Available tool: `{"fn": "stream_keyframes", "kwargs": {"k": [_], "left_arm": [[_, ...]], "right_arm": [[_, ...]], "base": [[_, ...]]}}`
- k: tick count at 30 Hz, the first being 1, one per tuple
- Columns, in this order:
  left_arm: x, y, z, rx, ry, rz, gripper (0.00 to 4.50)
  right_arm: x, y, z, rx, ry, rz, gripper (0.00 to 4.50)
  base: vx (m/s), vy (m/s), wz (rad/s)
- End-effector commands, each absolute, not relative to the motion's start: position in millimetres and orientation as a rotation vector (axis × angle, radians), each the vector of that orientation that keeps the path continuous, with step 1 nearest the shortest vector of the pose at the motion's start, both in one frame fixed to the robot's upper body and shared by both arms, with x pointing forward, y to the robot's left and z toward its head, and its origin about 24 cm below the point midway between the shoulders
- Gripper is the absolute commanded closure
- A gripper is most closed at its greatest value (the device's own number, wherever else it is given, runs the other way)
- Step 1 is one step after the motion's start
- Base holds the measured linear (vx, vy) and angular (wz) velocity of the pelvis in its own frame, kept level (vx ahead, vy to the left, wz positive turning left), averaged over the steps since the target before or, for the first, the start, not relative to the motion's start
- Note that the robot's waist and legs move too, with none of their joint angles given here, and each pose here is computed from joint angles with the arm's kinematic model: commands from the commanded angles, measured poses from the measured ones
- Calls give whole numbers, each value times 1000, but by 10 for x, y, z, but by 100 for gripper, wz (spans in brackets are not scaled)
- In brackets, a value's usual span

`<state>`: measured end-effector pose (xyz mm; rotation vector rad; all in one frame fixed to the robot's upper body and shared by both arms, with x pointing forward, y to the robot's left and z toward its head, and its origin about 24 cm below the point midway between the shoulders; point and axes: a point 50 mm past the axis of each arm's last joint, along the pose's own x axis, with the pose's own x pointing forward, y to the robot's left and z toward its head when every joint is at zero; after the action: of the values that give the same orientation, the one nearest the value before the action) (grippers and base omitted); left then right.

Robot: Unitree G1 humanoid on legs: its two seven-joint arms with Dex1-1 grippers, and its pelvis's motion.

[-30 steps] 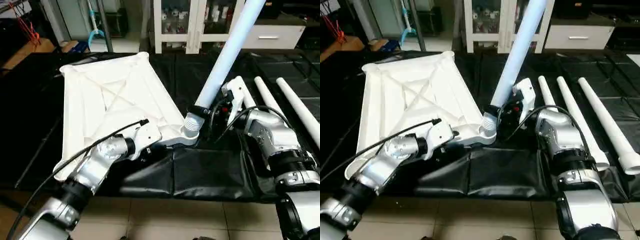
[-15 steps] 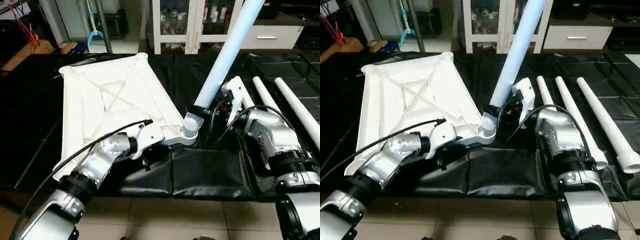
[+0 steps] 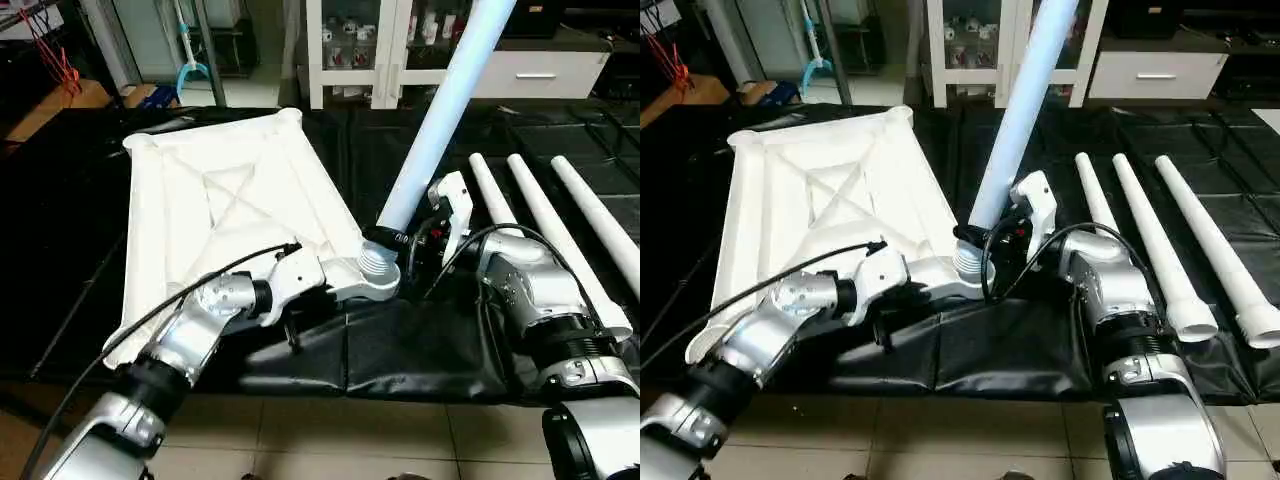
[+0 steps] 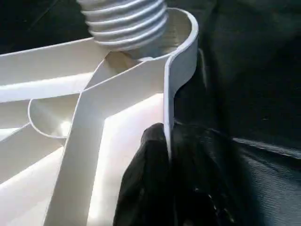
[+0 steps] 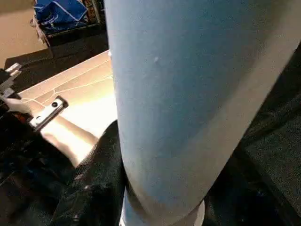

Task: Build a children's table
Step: Insert table leg to table base

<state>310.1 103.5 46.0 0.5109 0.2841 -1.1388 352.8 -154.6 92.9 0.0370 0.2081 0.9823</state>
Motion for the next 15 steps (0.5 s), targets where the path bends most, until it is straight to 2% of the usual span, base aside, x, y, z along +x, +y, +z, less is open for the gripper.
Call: {"fn": "stream_keyframes", "kwargs": {"k": [1,7,11,15], "left_arm": [[2997,1028,300,529,358,-1180,450],[2959,1022,286,527,370,-1190,450],[2953,1062,288,547,381,-1174,450],[2948,1058,294,539,379,-1176,450]], "right_arm": [[3515,-1518,871,17,225,978,264],[3501,-1481,840,5,252,1005,264],[3457,-1528,920,4,277,1081,264],[3436,-1557,907,-38,300,1102,264]], "base": [[0,0,0],[0,0,0],[0,0,0],[0,0,0]]}}
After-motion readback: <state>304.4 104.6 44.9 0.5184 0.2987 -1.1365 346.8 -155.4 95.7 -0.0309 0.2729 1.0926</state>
